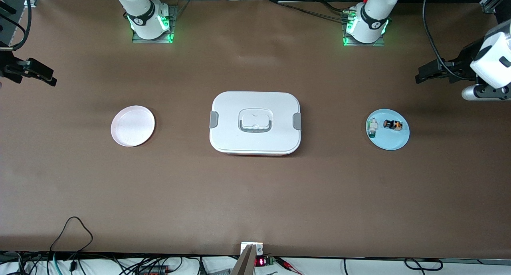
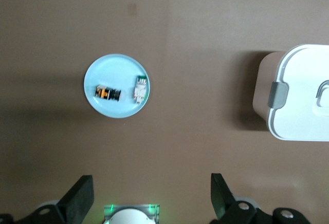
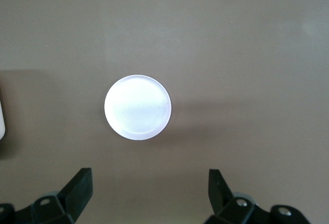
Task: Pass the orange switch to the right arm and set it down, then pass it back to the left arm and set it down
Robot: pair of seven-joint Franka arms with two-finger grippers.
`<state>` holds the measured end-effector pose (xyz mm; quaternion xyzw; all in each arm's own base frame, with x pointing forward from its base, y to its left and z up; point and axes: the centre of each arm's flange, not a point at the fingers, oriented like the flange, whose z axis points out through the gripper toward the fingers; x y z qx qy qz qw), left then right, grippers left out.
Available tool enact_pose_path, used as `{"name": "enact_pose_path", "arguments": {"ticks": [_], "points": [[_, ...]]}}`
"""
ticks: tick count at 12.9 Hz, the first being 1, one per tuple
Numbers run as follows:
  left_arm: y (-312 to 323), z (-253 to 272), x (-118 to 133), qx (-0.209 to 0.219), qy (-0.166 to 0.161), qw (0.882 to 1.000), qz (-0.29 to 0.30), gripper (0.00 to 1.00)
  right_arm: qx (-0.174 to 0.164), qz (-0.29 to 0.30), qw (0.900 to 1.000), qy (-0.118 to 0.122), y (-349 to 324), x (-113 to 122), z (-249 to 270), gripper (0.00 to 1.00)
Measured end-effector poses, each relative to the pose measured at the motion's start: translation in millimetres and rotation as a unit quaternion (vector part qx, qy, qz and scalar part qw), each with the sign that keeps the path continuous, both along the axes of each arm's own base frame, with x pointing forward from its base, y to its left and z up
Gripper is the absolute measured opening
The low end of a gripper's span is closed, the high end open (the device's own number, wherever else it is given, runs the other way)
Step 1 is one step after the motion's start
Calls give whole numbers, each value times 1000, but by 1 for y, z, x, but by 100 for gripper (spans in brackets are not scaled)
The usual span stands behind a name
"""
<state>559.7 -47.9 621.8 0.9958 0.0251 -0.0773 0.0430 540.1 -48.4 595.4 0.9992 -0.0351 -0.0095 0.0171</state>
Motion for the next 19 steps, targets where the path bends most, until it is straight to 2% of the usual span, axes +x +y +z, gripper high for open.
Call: {"name": "enact_pose_path", "arguments": {"ticks": [3, 9, 12, 19], "points": [[-6, 2, -2, 3, -18, 998, -56, 100, 0, 0, 1000, 2, 0, -1, 0, 100], [0, -2, 4, 15, -37, 997, -67, 100, 0, 0, 1000, 5, 0, -1, -1, 100], [-8, -1, 13, 16, -75, 994, -72, 100, 0, 0, 1000, 5, 0, -1, -1, 100], [-5, -7, 13, 16, -74, 994, -80, 100, 0, 0, 1000, 5, 0, -1, -1, 100]]}}
